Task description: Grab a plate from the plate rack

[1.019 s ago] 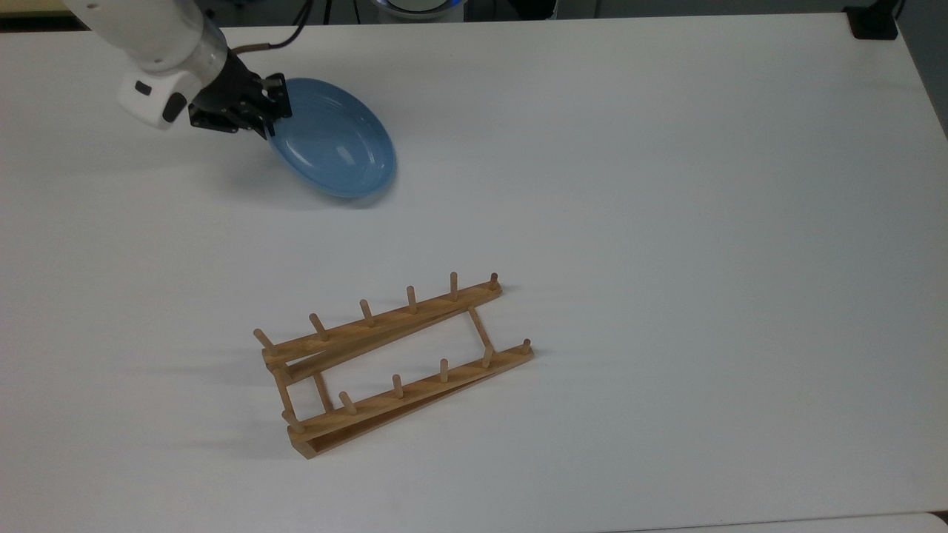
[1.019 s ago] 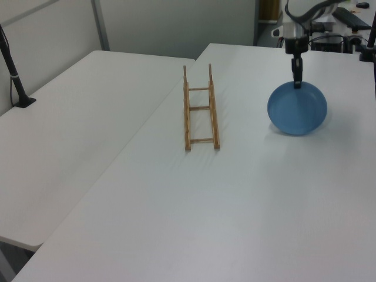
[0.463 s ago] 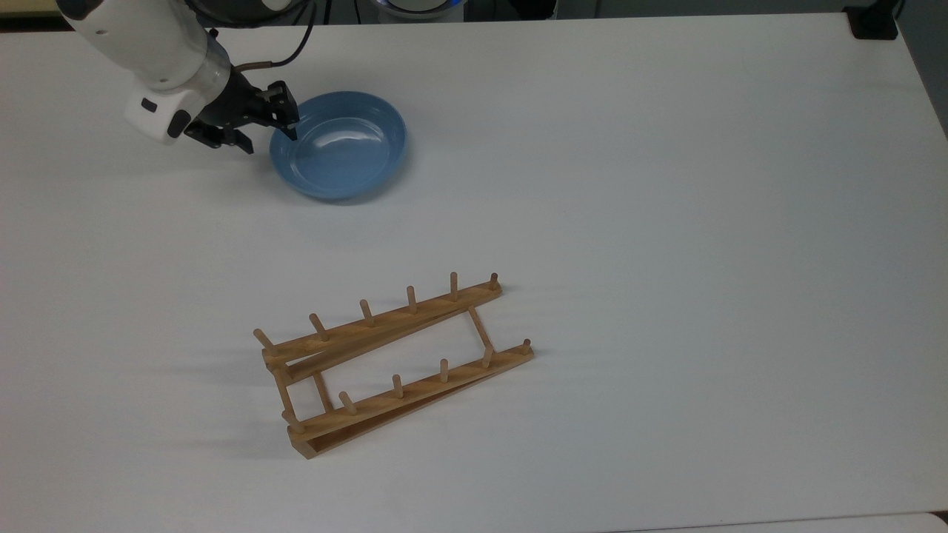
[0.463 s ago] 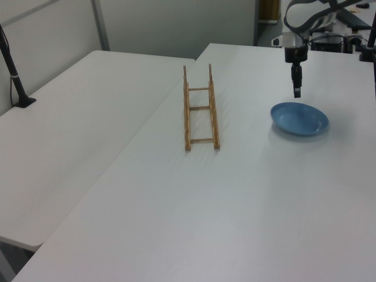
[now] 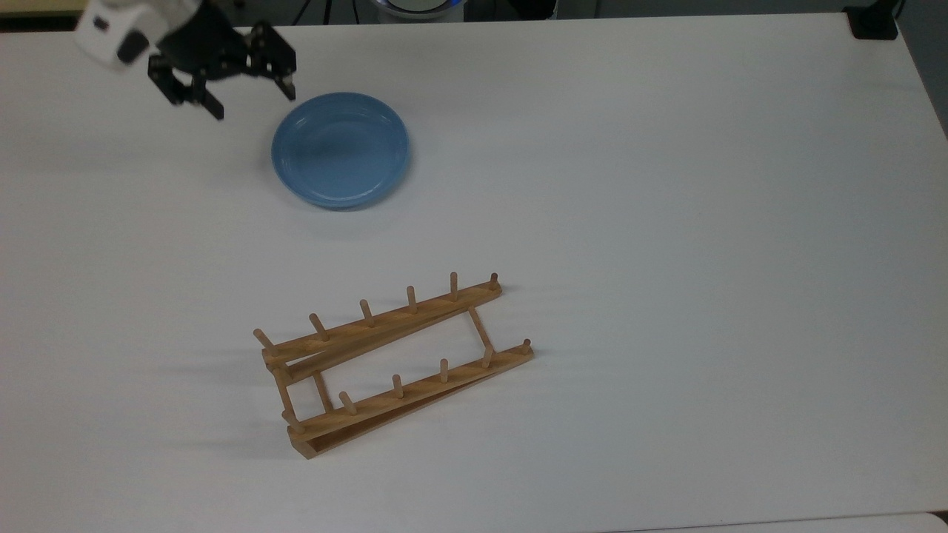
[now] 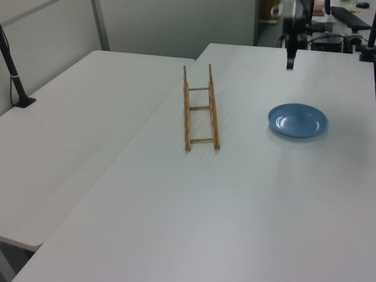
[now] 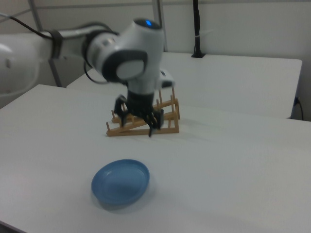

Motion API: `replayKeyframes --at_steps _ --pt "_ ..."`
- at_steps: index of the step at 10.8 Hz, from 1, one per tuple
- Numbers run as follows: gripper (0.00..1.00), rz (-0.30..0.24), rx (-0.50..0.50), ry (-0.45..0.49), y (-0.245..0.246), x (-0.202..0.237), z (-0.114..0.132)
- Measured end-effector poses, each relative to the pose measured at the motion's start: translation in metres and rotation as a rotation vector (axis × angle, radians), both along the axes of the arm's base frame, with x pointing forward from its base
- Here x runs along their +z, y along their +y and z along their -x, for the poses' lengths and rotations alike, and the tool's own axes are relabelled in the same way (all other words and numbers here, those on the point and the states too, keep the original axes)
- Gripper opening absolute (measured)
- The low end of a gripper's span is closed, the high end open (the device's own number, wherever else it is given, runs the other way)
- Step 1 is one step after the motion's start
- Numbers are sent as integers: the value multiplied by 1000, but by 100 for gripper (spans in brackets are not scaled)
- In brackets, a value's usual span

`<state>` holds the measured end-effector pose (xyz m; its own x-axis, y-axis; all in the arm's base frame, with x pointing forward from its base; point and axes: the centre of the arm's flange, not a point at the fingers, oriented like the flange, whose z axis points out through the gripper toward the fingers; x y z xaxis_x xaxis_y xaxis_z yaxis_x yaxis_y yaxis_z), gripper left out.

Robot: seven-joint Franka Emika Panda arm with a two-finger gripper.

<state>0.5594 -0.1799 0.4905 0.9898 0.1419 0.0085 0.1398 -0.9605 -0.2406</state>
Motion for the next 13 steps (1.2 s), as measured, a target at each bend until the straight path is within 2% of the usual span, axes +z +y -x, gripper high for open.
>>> replayKeyframes --at_steps 3,5,7,10,12,13 --pt "100 5 -264 3 55 84 8" --pt "100 9 -356 14 96 119 17" --pt "100 75 -419 29 122 139 30" --pt "100 199 -396 -11 140 144 29" --pt "100 219 -350 -81 138 146 20" --pt "100 220 -333 -85 137 143 17"
